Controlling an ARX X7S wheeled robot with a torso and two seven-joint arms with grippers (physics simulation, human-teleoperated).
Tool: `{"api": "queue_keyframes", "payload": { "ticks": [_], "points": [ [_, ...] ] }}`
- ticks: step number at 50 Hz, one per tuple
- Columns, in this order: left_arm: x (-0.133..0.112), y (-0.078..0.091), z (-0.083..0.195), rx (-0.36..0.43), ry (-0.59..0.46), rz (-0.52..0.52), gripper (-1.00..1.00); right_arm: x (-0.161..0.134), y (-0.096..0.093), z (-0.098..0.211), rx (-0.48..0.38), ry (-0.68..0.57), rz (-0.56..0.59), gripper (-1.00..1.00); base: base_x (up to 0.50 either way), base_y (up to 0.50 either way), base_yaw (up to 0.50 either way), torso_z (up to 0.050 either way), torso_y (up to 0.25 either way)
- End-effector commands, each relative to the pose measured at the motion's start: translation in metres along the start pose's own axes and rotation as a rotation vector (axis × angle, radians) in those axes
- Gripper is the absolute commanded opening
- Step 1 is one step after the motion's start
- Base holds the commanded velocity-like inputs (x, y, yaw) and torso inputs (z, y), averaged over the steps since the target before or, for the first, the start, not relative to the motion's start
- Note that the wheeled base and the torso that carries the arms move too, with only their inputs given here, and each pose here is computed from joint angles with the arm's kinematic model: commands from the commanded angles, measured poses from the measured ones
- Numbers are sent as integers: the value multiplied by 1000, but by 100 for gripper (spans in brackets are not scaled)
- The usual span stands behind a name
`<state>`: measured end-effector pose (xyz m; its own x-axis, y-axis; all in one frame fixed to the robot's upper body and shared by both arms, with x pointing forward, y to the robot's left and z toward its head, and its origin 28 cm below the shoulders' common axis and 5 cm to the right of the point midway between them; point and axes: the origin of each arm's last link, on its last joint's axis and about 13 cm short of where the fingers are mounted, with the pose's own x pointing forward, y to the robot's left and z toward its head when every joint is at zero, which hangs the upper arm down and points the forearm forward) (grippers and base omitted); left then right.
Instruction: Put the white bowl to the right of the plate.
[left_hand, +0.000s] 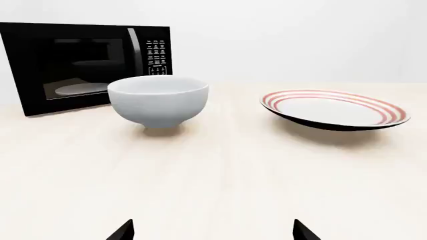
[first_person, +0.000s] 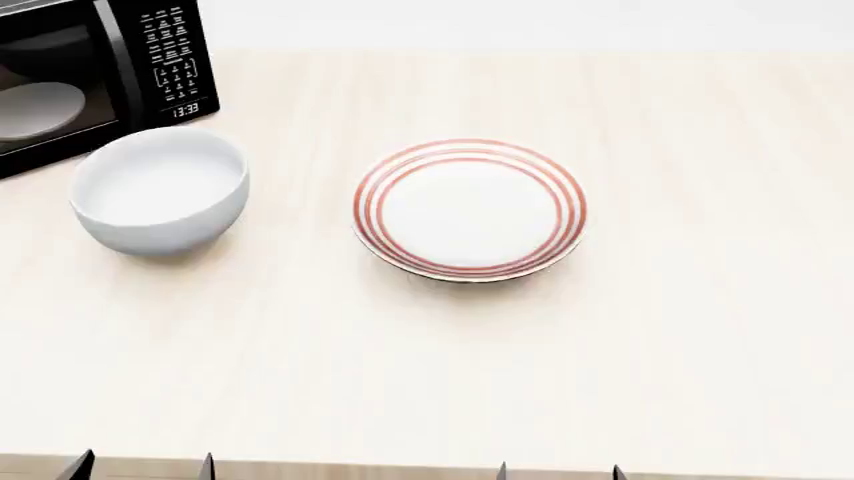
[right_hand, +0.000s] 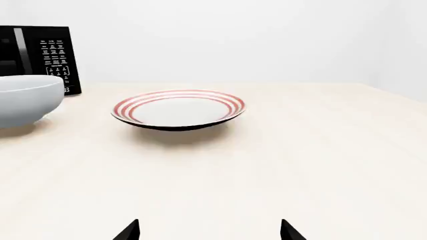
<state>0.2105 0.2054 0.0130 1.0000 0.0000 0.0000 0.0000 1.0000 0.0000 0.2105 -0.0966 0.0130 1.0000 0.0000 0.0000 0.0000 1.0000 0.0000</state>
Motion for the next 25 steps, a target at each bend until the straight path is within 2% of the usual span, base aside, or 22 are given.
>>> {"api": "queue_keyframes", "payload": {
  "ticks": [1,5,11,14,18,22,25],
  "points": [
    [0,0,-1,0,0,0,100,0,1,0,0,0,0,100,0,0,0,0,0],
    [-2,0,3,2,25,-5,100,3,0,3,35,78,-28,100,0,0,0,0,0],
    [0,6,27,13,44,37,100,9,-9,21,62,81,-25,100,0,0,0,0,0],
    [5,9,54,-11,7,32,100,15,-12,47,48,49,-17,100,0,0,0,0,0],
    [13,14,93,-38,10,0,100,17,-14,84,29,-19,12,100,0,0,0,0,0],
    [16,18,111,-21,-4,1,100,19,-15,106,72,-50,16,100,0,0,0,0,0],
    [14,19,120,-12,-26,2,100,21,-16,118,67,-67,19,100,0,0,0,0,0]
  ]
}}
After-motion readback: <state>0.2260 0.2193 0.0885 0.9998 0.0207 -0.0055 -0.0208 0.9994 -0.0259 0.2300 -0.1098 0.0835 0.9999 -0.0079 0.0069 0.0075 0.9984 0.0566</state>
